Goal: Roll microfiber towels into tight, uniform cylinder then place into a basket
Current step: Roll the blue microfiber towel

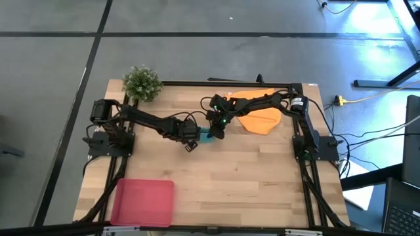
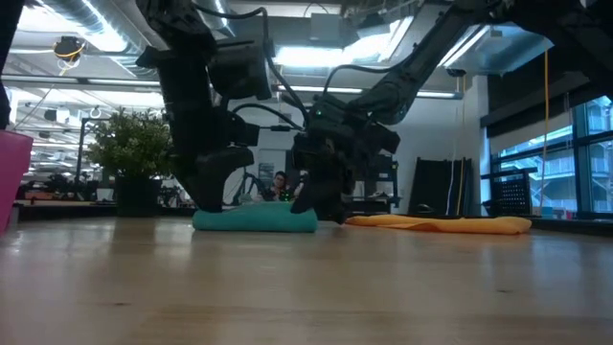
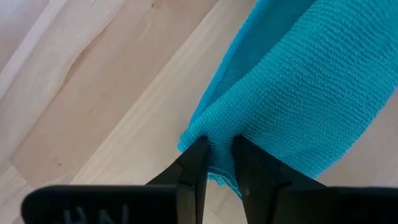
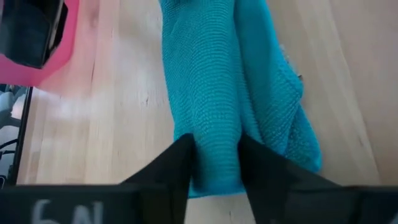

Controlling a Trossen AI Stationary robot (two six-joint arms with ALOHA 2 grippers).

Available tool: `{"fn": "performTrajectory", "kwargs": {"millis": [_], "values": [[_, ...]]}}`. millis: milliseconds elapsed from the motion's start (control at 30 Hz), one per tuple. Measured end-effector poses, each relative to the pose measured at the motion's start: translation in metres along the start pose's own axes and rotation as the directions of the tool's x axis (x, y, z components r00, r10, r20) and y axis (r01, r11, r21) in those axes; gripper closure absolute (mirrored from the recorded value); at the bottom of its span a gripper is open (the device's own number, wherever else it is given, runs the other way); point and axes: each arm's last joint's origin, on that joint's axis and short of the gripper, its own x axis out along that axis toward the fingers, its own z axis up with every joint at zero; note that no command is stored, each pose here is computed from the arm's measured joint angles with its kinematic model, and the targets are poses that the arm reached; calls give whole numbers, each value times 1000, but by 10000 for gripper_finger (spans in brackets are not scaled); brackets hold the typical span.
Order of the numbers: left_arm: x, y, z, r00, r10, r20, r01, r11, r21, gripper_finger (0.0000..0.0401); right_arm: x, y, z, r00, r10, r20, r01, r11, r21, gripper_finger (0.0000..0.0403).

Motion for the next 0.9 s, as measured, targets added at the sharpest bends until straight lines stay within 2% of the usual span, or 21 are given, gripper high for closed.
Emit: {"fn": "performTrajectory", "kwargs": {"millis": [200, 500, 733, 900], "values": [[0, 0, -1, 1000, -1, -6, 1, 1000, 2, 332, -7, -5, 5, 1000, -9, 21, 8, 998, 58, 229], [0, 0, -1, 1000, -6, -12, 6, 1000, 2, 332, -32, -16, 16, 996, -32, 81, 27, 998, 64, 225], [1, 0, -1, 1000, -6, -14, 6, 1000, 3, 332, -50, -19, 15, 995, -74, 63, 72, 997, 34, 225], [1, 0, -1, 1000, -8, -16, 8, 1000, 3, 332, -61, -17, 16, 968, -244, 54, 245, 969, -13, 225]]}}
